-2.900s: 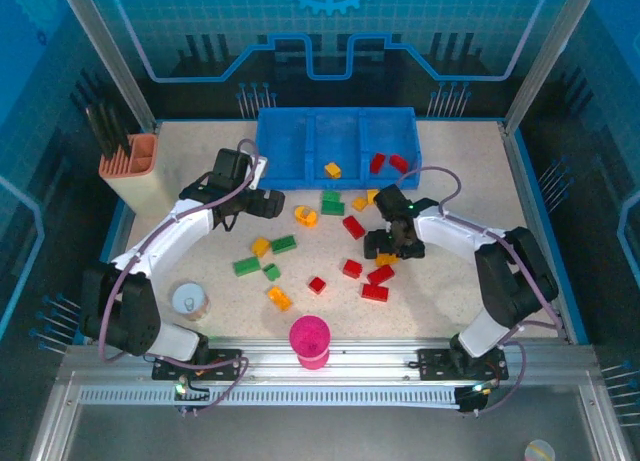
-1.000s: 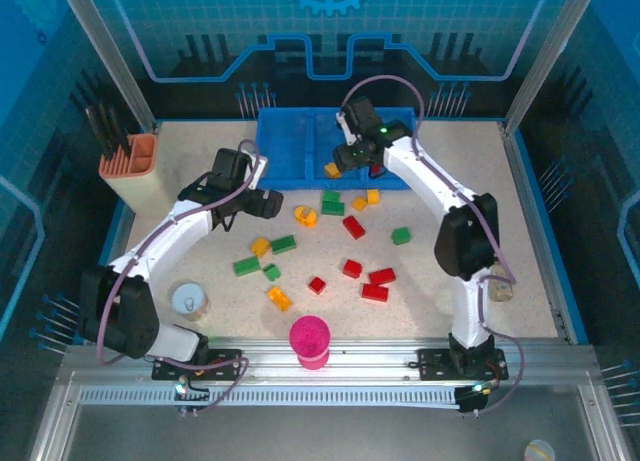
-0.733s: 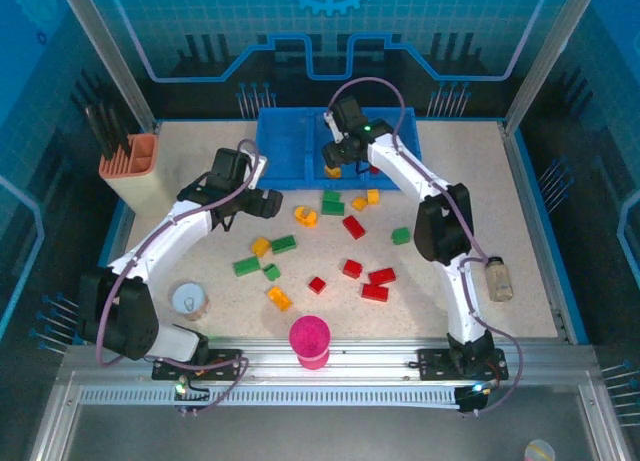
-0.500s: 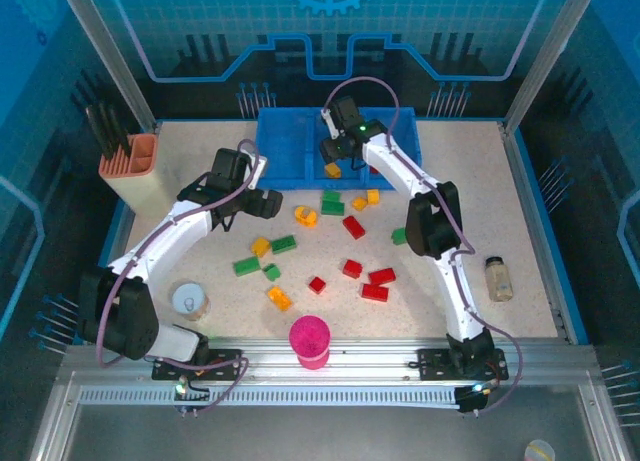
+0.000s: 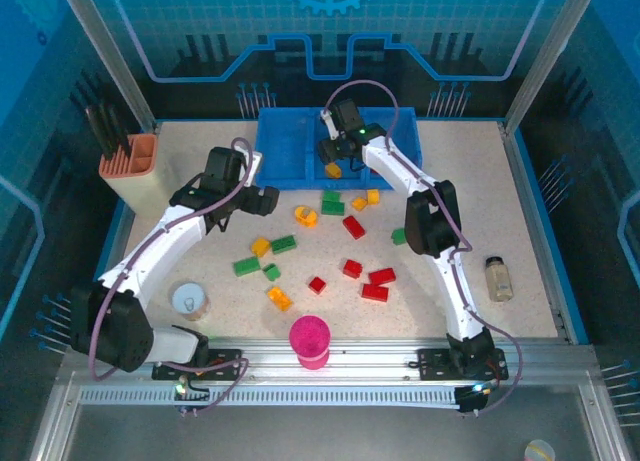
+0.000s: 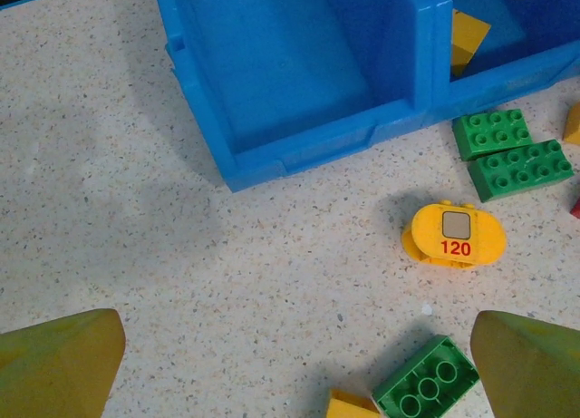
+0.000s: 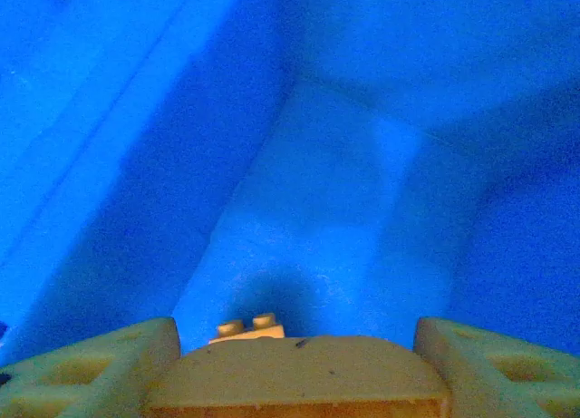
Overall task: Sort the legos into containers by color
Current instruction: Place the lego in the container, then pick up the lego from the center of the table.
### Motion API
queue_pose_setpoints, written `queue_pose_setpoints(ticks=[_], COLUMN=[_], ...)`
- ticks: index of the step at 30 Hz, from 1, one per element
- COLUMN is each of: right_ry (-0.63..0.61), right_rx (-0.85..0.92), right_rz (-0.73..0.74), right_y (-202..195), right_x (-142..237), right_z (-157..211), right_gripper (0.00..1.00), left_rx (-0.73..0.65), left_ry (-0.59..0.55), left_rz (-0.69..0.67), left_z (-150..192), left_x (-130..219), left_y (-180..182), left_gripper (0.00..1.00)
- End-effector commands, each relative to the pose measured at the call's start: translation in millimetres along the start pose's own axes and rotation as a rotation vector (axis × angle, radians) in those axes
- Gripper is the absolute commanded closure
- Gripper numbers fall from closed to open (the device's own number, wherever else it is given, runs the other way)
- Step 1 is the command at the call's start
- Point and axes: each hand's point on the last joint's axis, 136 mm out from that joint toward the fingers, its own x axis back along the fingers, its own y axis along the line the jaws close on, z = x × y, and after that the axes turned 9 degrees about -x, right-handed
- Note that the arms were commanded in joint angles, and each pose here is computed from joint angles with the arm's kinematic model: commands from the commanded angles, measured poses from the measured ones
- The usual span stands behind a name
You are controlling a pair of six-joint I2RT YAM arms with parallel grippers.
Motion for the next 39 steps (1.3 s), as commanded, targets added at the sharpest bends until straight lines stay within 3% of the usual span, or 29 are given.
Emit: queue_pose_setpoints(ticks=[1,6,13,23,30,39], right_ry=[-0.06,-0.057,-0.062,0.121,0.267,0.371], right_rx=[0.007,0.015,0.042,0.023,0.035,0.037], right_rz=[-0.037,-0.043,-0.052,-0.086,-0.105,-0.038], right_y=[0,1,6,10,20,9], right_x=[31,40,86,125,111,78], right_z=[-24,-23,-22,79,145,194], right_gripper=[0.27,0.24,0.27,0.29,0.28,0.27], left_rx=[-0.014,-0.013,-0.006,-0.015,-0.012,-0.008], left_ry=[-0.024,-0.041,-0.063,-0.056,-0.048,-0.046], left_rz=[-0.01,-0.013,-0.009,-0.033,-0.017,-0.033], left_z=[-5,-7,-11,-9,-8,-6], left_x=[11,16,23,24,21,21], left_y=[1,1,1,5,2,5], left_gripper=[0.01,0.01,0.01,0.01,0.01,0.01])
